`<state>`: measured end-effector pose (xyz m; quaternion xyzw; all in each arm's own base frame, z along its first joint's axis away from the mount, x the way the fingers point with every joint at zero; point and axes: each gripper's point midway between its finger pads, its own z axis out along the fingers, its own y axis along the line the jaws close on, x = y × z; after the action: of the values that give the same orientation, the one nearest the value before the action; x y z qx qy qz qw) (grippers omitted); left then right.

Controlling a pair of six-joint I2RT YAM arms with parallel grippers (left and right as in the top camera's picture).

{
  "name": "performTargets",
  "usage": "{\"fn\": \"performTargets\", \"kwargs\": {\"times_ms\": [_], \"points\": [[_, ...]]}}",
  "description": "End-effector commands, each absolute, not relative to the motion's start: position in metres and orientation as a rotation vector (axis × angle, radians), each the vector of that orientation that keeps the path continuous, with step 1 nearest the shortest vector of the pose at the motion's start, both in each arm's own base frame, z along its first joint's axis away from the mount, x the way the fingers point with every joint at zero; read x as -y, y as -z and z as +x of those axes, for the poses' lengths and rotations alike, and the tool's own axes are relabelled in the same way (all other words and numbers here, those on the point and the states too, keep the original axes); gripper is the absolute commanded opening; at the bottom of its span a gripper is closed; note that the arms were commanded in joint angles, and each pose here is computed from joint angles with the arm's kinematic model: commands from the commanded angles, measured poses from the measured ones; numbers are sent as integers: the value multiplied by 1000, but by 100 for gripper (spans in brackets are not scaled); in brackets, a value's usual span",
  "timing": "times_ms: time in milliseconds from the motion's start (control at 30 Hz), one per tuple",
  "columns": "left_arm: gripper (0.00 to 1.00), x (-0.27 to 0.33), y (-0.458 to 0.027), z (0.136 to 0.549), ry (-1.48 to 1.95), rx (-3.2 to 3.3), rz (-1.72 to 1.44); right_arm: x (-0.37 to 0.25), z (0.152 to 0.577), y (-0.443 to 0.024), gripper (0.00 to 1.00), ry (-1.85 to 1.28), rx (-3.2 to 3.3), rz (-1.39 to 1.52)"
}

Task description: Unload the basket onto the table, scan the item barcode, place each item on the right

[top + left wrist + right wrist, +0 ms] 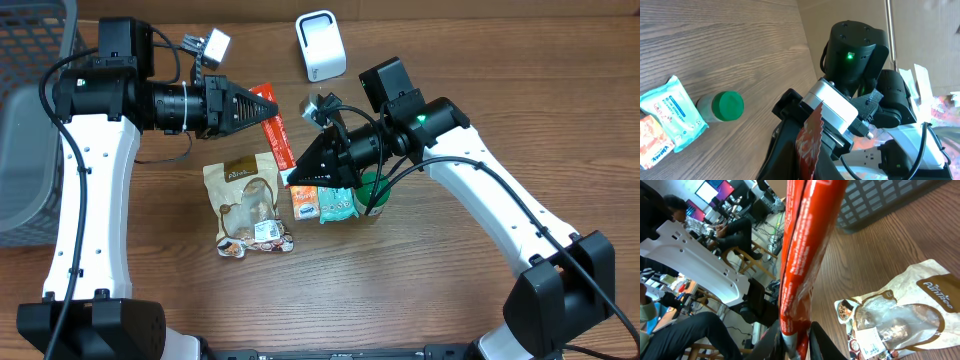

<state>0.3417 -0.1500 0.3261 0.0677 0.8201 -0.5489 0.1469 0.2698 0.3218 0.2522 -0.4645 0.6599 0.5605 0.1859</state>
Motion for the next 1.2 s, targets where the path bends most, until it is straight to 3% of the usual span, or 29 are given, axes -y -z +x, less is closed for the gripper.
{"fn": "performTargets", "kwargs": {"times_ms": [0,100,467,733,967,1033,1167], "points": [[4,152,-325,340,1607,-2343,220,-322,267,-262,11,-1555,-1816,-1326],[4,151,-322,341,1589,-2354,217,-322,269,-263,4,-1548,-1802,-1330],[4,136,-303,350,1416,-2438,170,-321,268,-261,4,-1545,-1821,-1326],[4,114,-295,363,1296,-2451,114,-319,281,-246,4,-1411,-1900,-1318],[4,75,-266,378,965,-2567,3,-306,297,-218,4,-1182,-2074,-1290],[9,59,-255,381,814,-2614,-32,-302,302,-211,4,-1116,-2112,-1285],[27,22,-236,385,488,-2689,-103,-297,309,-200,4,-998,-2162,-1284]]}}
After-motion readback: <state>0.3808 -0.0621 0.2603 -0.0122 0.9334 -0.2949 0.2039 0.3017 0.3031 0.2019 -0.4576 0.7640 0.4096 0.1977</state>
